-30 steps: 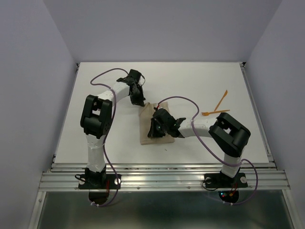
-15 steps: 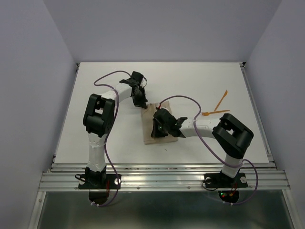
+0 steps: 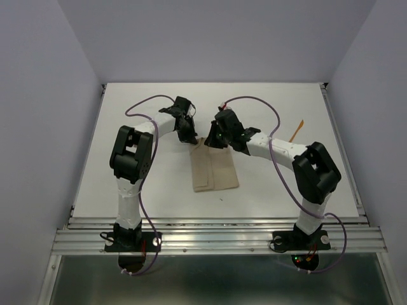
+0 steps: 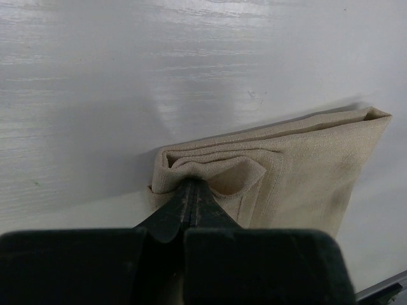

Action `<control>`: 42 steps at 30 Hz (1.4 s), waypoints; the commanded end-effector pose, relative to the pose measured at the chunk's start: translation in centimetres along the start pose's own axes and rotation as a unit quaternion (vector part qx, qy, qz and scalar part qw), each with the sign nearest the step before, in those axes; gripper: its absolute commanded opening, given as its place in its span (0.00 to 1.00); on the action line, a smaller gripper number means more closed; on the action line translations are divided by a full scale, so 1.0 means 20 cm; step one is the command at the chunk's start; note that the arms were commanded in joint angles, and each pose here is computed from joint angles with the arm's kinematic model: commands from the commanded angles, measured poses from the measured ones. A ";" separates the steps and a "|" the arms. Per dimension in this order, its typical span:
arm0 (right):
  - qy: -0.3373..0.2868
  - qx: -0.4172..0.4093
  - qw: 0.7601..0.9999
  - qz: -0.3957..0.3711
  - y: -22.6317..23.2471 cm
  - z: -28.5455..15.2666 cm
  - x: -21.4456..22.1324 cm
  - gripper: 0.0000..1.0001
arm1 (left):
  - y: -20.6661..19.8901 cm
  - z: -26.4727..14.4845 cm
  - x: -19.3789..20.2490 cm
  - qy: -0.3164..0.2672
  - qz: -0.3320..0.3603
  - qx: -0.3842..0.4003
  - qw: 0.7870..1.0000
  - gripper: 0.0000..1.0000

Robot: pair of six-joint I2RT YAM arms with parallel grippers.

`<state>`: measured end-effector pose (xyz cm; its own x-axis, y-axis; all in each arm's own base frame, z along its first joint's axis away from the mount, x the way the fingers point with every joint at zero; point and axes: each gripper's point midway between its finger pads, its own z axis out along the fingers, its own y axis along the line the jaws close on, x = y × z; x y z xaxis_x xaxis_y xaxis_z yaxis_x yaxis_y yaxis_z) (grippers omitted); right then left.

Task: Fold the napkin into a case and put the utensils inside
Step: Fold the lower triangle-folded napkin at the center of the board.

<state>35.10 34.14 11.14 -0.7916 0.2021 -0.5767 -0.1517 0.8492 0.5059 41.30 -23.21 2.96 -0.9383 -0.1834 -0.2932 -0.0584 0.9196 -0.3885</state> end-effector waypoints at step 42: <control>0.060 0.008 0.998 0.009 -0.22 0.57 -0.10 0.12 | -0.05 -0.31 -0.13 -0.055 0.024 -0.009 0.998 0.08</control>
<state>43.42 36.33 3.60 -0.8599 0.1856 -0.4755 -0.1111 0.8411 0.5293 40.40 -22.34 5.05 -0.9339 -0.1745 -0.3119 -0.0526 0.9303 -0.3629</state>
